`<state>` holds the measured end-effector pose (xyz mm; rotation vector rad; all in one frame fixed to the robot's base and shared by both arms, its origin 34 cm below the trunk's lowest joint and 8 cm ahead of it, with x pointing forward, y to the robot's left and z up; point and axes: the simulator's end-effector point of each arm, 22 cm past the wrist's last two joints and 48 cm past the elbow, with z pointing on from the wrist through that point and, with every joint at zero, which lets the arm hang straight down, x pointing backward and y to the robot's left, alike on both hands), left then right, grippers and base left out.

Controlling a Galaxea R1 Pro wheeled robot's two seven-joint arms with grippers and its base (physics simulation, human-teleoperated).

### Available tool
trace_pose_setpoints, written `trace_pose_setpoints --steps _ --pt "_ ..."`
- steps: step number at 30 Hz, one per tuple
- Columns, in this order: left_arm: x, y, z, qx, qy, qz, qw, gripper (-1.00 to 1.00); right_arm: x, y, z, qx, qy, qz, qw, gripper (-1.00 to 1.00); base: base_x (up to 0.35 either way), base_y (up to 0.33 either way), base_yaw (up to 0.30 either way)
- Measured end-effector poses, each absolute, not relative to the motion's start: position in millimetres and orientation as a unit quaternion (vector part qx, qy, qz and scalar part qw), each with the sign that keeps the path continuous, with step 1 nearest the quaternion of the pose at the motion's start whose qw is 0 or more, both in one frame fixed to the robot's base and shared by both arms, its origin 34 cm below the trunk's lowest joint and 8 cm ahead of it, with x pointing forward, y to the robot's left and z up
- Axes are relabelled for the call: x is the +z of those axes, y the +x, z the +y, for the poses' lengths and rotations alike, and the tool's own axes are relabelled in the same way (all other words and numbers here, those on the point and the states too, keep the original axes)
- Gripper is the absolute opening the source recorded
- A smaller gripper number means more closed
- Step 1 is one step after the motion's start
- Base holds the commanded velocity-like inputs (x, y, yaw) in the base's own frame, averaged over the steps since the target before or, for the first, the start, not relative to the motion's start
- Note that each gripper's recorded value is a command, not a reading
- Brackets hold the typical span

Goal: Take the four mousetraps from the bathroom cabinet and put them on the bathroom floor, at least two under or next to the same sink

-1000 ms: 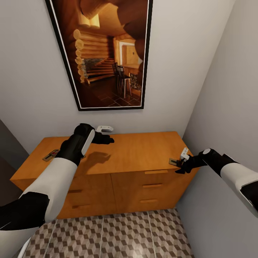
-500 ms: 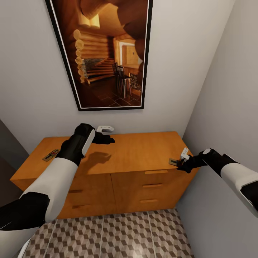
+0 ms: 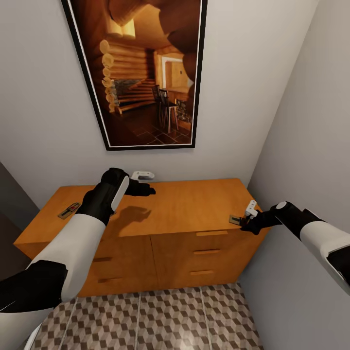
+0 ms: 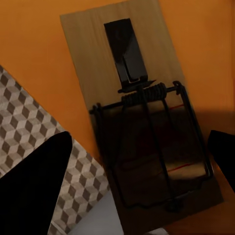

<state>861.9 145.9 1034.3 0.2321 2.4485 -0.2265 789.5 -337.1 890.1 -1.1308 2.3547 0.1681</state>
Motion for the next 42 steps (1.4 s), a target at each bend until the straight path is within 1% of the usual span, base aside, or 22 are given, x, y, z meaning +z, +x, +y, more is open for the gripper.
trace_pose_setpoints --steps 10,15,19,27,28,29,33,34,35,36,42 --pt "1031 861 145 -0.089 0.088 0.937 0.326 1.00 892 788 -342 0.064 -0.404 0.877 0.251 -1.00 0.000 0.000 0.000" --pt "1016 856 147 -0.087 0.086 0.943 0.308 1.00 894 786 -346 0.058 -0.366 0.902 0.219 -1.00 0.000 0.000 0.000" --pt "1009 853 148 -0.087 0.084 0.946 0.300 1.00 895 784 -348 0.066 -0.328 0.919 0.208 -1.00 0.000 0.000 0.000" --pt "1006 852 149 -0.086 0.084 0.948 0.296 1.00 893 773 -352 0.090 -0.245 0.949 0.175 -1.00 0.000 0.000 0.000" --pt "1006 852 149 -0.086 0.084 0.948 0.295 1.00 887 767 -360 0.079 -0.245 0.953 0.161 -1.00 0.000 0.000 0.000" --pt "1006 852 149 -0.087 0.084 0.948 0.295 1.00 890 769 -360 0.081 -0.239 0.954 0.163 -1.00 0.000 0.000 0.000" --pt "1006 852 149 -0.086 0.084 0.948 0.296 1.00 927 786 -367 0.100 -0.171 0.963 0.183 -1.00 0.000 0.000 0.000" --pt "1003 852 149 -0.086 0.083 0.949 0.293 1.00 958 767 -383 0.156 -0.055 0.977 0.133 -1.00 0.000 0.000 0.000" --pt "1004 851 149 -0.086 0.083 0.949 0.293 1.00 1004 787 -403 0.120 -0.076 0.972 0.186 -1.00 0.000 0.000 0.000" --pt "1004 851 149 -0.086 0.083 0.948 0.293 1.00 1041 809 -373 0.127 -0.113 0.957 0.234 -1.00 0.000 0.000 0.000" --pt "1003 851 151 -0.084 0.083 0.949 0.292 1.00 1057 818 -366 0.116 -0.131 0.951 0.256 -1.00 0.000 0.000 0.000"
